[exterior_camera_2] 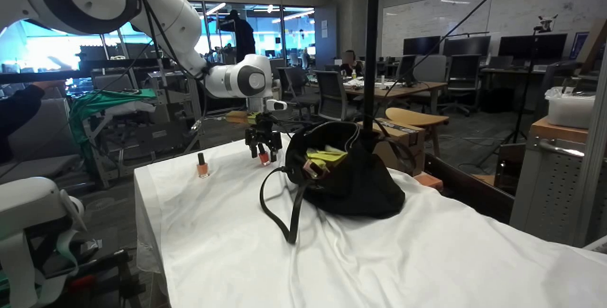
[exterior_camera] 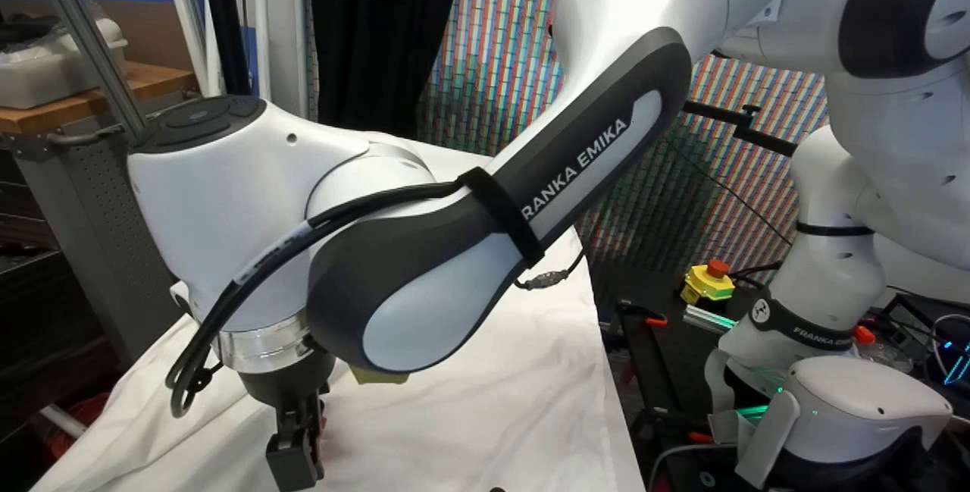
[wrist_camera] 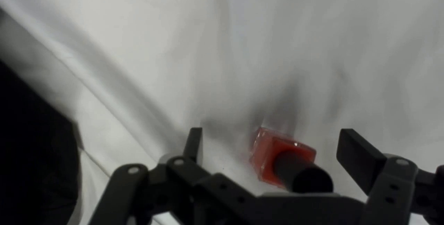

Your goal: Pick up the nail polish and put them in the bag

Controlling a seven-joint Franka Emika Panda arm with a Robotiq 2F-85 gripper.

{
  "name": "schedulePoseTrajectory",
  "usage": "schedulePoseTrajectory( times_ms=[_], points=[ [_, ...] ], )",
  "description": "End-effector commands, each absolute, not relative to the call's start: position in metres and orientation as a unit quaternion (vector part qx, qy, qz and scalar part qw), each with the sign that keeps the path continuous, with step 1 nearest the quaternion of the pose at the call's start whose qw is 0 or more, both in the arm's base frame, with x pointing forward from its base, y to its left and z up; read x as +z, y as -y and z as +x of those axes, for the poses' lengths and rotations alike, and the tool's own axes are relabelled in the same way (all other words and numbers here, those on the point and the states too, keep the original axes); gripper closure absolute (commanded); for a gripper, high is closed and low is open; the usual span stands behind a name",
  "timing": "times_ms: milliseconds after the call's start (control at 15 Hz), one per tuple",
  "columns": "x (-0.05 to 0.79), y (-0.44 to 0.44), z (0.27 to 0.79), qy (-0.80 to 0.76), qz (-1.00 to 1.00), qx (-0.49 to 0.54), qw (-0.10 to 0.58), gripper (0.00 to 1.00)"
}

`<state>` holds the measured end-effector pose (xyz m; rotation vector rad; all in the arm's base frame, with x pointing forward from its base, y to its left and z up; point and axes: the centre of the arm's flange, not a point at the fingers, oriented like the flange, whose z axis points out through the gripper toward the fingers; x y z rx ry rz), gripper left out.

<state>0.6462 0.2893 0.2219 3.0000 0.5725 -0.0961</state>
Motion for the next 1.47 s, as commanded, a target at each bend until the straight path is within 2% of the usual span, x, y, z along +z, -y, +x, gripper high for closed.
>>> schedulePoseTrajectory(
  times_ms=[0, 333, 400, 467, 867, 1067, 1400],
  points=[
    [0.214, -0.297, 0.652, -0.212, 0.975, -0.044, 0.053, 0.0],
    [0.219, -0.3, 0.654, -0.229, 0.972, -0.027, 0.043, 0.0],
    [0.219, -0.299, 0.655, -0.231, 0.972, -0.027, 0.042, 0.06],
    [0.22, -0.299, 0.656, -0.232, 0.971, -0.026, 0.042, 0.25],
    [0.221, -0.294, 0.66, -0.229, 0.972, -0.014, 0.045, 0.67],
    [0.225, -0.291, 0.661, -0.226, 0.973, -0.007, 0.047, 0.85],
    [0.237, -0.285, 0.658, -0.227, 0.972, -0.003, 0.053, 0.85]
  ],
)
